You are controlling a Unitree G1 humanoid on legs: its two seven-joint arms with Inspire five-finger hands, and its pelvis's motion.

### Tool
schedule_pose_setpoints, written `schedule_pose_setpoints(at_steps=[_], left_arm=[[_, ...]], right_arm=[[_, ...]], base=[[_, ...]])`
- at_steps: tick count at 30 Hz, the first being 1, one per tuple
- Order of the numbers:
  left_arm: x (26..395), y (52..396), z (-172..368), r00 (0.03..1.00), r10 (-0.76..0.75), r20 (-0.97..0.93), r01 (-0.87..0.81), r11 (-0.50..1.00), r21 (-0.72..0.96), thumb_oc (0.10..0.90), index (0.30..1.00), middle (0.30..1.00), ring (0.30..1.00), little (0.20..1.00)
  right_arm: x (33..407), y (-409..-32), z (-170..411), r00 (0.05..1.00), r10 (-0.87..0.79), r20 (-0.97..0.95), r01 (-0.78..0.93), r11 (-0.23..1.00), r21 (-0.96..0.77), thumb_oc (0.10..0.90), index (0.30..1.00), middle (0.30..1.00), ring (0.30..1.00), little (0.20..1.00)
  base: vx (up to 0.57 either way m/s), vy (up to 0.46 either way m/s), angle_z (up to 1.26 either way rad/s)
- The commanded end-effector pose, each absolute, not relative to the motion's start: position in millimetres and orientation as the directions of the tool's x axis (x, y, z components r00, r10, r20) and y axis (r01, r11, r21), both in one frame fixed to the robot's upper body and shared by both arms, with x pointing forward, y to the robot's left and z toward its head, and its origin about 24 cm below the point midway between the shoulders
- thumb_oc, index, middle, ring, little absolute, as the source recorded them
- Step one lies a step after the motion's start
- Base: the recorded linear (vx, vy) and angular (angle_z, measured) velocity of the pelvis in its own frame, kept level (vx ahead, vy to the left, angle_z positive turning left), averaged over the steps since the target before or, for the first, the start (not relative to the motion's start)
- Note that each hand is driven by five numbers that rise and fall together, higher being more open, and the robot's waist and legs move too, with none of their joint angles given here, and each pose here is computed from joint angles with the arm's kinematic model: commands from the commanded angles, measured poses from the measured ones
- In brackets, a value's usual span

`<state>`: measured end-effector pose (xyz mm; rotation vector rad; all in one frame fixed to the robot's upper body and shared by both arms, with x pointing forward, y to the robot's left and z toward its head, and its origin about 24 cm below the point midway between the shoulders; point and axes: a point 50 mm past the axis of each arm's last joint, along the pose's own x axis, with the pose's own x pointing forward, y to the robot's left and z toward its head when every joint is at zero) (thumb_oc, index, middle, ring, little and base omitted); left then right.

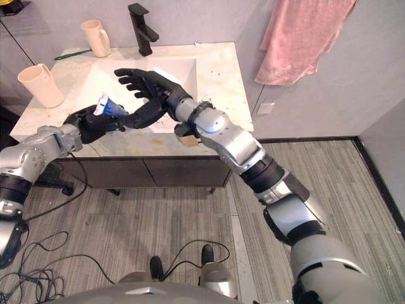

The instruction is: Organize the bathroom.

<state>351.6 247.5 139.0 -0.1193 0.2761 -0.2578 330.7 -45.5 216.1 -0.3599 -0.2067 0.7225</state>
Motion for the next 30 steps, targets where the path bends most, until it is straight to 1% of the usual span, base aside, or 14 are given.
schedule_pose_setpoints(at_steps=[1, 2, 4, 8, 22, 23, 24, 25, 30], left_arm=[[357, 228, 198, 0.915, -0.403, 0.003, 0.396, 0.897, -0.198, 0.4, 0.3, 0.3, 0.3, 0.3], [357, 228, 198, 0.915, -0.403, 0.003, 0.396, 0.897, -0.198, 0.4, 0.3, 0.3, 0.3, 0.3], [352, 214, 193, 0.887, -0.461, 0.002, 0.45, 0.866, -0.22, 0.4, 0.3, 0.3, 0.3, 0.3], [348, 210, 192, 0.886, -0.464, -0.004, 0.453, 0.867, -0.208, 0.4, 0.3, 0.3, 0.3, 0.3], [349, 218, 190, 0.911, -0.41, -0.033, 0.398, 0.898, -0.188, 0.4, 0.3, 0.3, 0.3, 0.3], [350, 218, 190, 0.911, -0.411, -0.033, 0.398, 0.898, -0.19, 0.4, 0.3, 0.3, 0.3, 0.3], [350, 219, 190, 0.912, -0.41, -0.033, 0.397, 0.898, -0.19, 0.4, 0.3, 0.3, 0.3, 0.3], [350, 219, 190, 0.912, -0.41, -0.033, 0.396, 0.898, -0.193, 0.4, 0.3, 0.3, 0.3, 0.3], [349, 219, 190, 0.913, -0.408, -0.032, 0.394, 0.897, -0.199, 0.4, 0.3, 0.3, 0.3, 0.3]], right_arm=[[311, -19, 270, 0.584, 0.754, 0.302, -0.63, 0.655, -0.417, 0.8, 0.9, 0.9, 0.9, 0.9], [311, -19, 270, 0.584, 0.754, 0.302, -0.63, 0.655, -0.417, 0.8, 0.9, 0.9, 0.9, 0.9], [310, -19, 269, 0.58, 0.756, 0.301, -0.631, 0.652, -0.42, 0.8, 0.9, 0.9, 0.9, 0.9], [310, -20, 269, 0.584, 0.754, 0.301, -0.629, 0.655, -0.42, 0.8, 0.9, 0.9, 0.9, 0.9], [313, -20, 269, 0.598, 0.745, 0.297, -0.618, 0.664, -0.42, 0.8, 0.9, 0.9, 0.9, 0.9], [313, -20, 269, 0.597, 0.744, 0.299, -0.618, 0.664, -0.42, 0.596, 0.594, 0.594, 0.594, 0.594], [313, -20, 269, 0.597, 0.745, 0.299, -0.618, 0.664, -0.42, 0.54, 0.509, 0.509, 0.509, 0.509], [313, -20, 269, 0.595, 0.746, 0.3, -0.62, 0.663, -0.421, 0.4, 0.3, 0.3, 0.3, 0.3], [312, -19, 269, 0.589, 0.751, 0.298, -0.627, 0.657, -0.418, 0.4, 0.3, 0.3, 0.3, 0.3]], base=[[0.0, 0.0, 0.0], [0.0, 0.0, 0.0], [0.0, 0.0, 0.0], [0.0, 0.0, 0.0], [0.0, 0.0, 0.0], [0.0, 0.0, 0.0], [0.0, 0.0, 0.0], [0.0, 0.0, 0.0], [0.0, 0.0, 0.0]])
